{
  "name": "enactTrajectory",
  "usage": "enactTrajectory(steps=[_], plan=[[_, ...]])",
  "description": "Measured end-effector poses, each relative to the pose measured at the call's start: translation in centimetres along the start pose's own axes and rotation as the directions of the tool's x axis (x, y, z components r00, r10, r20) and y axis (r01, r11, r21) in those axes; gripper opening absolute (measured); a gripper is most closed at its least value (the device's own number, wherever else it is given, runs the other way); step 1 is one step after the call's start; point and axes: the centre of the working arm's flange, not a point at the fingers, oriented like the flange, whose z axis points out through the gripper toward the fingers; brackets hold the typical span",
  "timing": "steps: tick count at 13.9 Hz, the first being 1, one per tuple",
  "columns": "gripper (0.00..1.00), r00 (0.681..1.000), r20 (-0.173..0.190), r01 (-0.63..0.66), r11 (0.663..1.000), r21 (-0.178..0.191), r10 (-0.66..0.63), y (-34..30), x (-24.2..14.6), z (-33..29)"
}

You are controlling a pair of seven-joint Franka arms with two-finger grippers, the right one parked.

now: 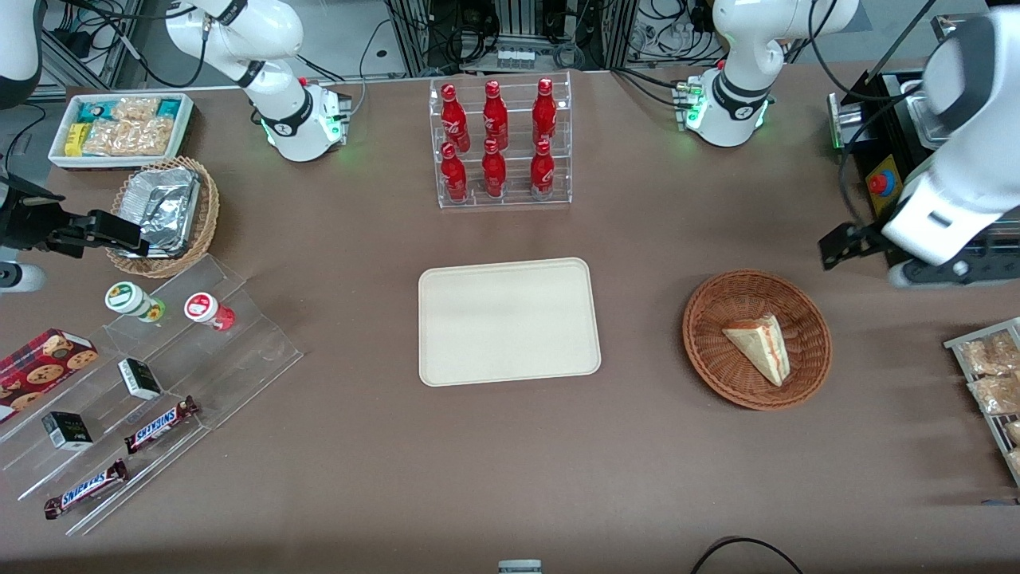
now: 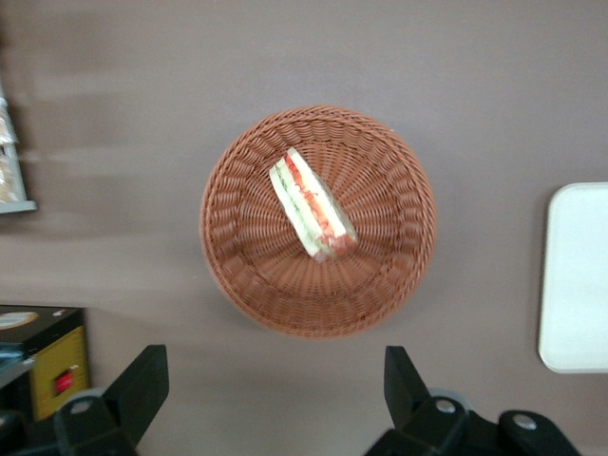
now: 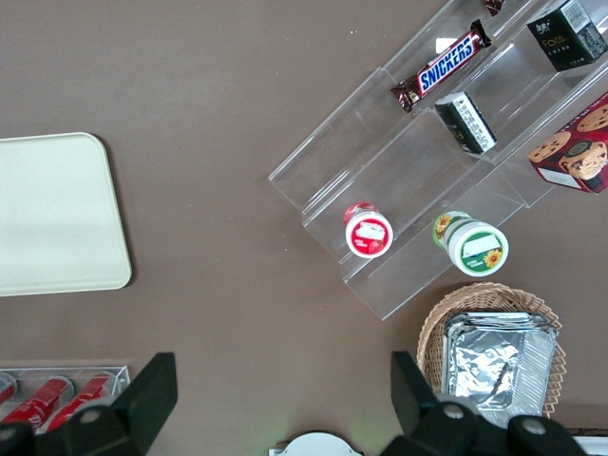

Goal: Place sandwich from basket to tray
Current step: 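Move the left gripper down over the sandwich in the wicker basket, then close the left gripper on the wrapped sandwich's crust edge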

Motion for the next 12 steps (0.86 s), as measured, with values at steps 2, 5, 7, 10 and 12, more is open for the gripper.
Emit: enactTrajectory(steps=[2,5,7,10,12], plan=[[1.0,0.996,-0.037,0.082,0.997,-0.01,-0.083,0.4,-0.4,4.3],[1.0,0.965,-0.095,0.242,0.969,-0.047,-0.246,1.3,-1.7,9.6],[1.0,0.944,-0.102,0.308,0.949,-0.064,-0.313,1.8,-2.1,11.5],[1.0,0.929,-0.109,0.346,0.935,-0.079,-0.354,2.2,-1.6,13.7],[1.0,0.927,-0.105,0.353,0.932,-0.082,-0.36,2.4,-1.2,15.6]])
